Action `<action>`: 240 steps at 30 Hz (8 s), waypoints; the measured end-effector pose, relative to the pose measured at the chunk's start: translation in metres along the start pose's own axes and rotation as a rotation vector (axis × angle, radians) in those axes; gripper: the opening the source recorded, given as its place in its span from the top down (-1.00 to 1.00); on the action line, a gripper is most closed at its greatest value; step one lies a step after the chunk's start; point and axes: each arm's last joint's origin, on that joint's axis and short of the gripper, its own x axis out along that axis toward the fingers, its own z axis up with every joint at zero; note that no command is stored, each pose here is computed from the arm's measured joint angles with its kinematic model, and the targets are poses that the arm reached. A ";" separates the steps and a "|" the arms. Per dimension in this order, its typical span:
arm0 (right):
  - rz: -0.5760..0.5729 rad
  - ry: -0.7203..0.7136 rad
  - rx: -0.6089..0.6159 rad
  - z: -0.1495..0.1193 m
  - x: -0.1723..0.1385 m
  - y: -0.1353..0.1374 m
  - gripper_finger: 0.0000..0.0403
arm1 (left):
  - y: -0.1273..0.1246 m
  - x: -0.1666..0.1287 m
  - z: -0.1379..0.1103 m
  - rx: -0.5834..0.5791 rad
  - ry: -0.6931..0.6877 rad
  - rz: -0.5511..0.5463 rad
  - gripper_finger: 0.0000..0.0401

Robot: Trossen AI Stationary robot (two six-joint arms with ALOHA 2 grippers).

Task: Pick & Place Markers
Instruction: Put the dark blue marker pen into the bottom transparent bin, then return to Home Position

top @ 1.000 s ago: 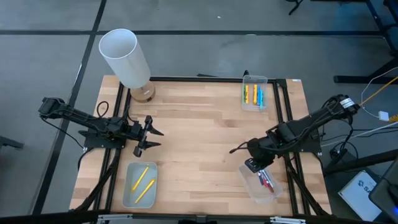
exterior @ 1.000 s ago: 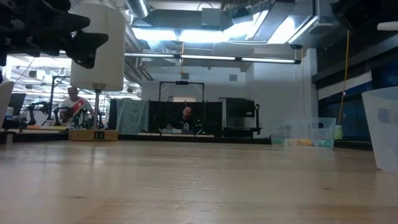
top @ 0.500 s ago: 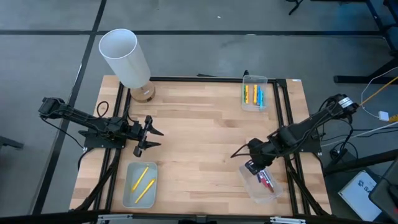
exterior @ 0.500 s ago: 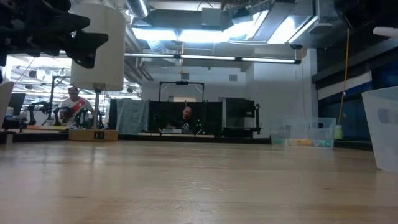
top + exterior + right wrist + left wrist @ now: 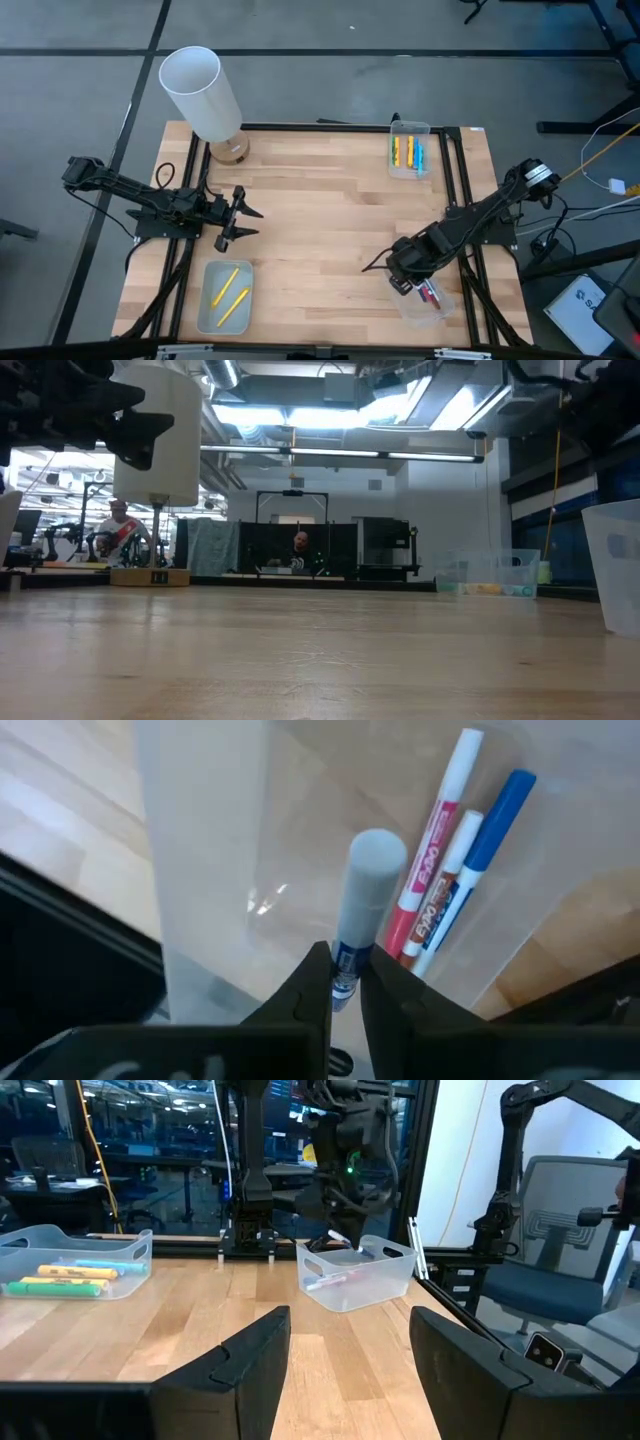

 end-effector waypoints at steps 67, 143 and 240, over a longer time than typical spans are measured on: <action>0.394 -0.787 -0.852 -0.036 -0.062 0.009 0.58 | 0.000 0.000 0.000 0.000 0.000 0.000 -0.01; 0.523 -1.454 -1.003 0.047 0.009 -0.176 0.58 | 0.022 -0.033 -0.003 0.012 0.052 0.130 -0.01; 0.392 -1.484 -0.919 0.052 0.011 -0.178 0.58 | 0.021 -0.035 -0.001 0.158 0.042 0.156 -0.01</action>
